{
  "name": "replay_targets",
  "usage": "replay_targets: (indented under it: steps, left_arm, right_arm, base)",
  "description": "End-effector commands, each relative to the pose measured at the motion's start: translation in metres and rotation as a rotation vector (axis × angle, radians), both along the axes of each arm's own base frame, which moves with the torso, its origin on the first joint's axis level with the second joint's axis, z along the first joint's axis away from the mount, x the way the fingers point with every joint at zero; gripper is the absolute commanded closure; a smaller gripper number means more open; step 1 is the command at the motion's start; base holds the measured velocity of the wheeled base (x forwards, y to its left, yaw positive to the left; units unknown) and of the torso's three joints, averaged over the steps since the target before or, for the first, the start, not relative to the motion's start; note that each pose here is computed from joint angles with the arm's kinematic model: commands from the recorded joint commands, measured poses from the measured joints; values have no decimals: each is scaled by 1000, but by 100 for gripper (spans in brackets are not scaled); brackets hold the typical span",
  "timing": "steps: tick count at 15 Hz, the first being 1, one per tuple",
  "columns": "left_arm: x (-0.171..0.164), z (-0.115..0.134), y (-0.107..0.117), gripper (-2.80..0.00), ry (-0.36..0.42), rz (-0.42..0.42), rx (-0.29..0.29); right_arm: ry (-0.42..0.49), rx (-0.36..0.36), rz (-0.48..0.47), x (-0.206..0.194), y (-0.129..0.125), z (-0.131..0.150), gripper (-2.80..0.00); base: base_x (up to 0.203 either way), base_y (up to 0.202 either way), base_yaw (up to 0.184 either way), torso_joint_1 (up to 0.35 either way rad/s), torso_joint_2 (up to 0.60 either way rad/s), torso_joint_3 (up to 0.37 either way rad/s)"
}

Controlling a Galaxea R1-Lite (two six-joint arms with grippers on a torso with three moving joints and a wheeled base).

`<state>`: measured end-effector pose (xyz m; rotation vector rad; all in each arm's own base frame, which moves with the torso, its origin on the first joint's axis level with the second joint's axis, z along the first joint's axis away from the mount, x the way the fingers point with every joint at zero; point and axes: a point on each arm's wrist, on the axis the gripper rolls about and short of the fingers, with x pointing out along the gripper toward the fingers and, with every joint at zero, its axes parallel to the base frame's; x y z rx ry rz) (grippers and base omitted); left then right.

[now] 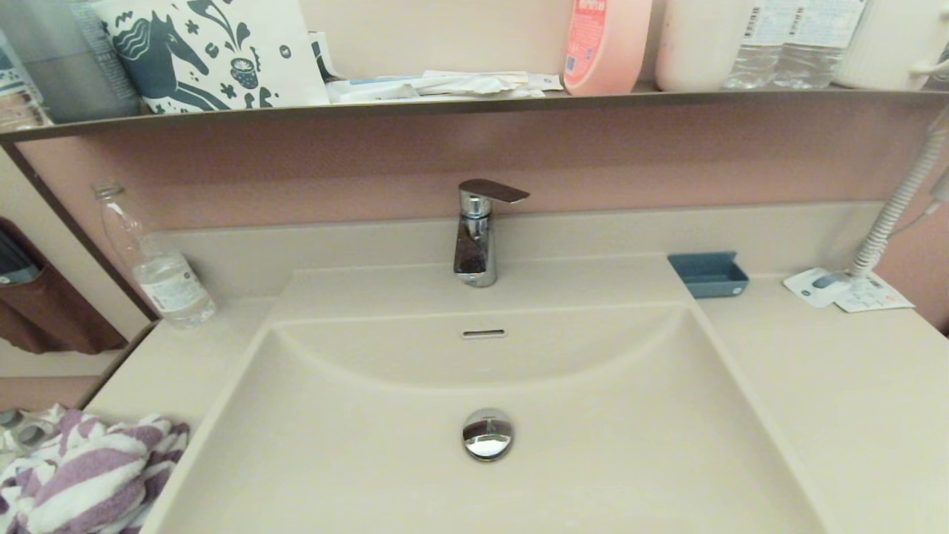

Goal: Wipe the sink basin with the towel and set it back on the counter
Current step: Turn on the faucet

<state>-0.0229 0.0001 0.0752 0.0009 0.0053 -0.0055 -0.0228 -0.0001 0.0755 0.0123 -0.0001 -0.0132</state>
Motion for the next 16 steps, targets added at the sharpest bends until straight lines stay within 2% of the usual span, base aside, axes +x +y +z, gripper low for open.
replay_targets:
  steps: [1, 9, 12, 16]
  left_arm:
    - [0, 0, 0, 0, -1, 1, 1]
    - [0, 0, 0, 0, -1, 1, 1]
    - [0, 0, 0, 0, -1, 1, -1]
    - [0, 0, 0, 0, 1, 1, 0]
  right_arm:
    - [1, 0, 0, 0, 0, 0, 0]
    - [-10, -9, 5, -1, 0, 4, 0]
    - [-56, -12, 29, -8, 0, 36, 0]
    - [20, -7, 76, 11, 1, 99, 0]
  base:
    - [0, 0, 0, 0, 0, 0]
    - [0, 0, 0, 0, 0, 0]
    - [0, 0, 0, 0, 0, 0]
    - [0, 0, 0, 0, 0, 0]
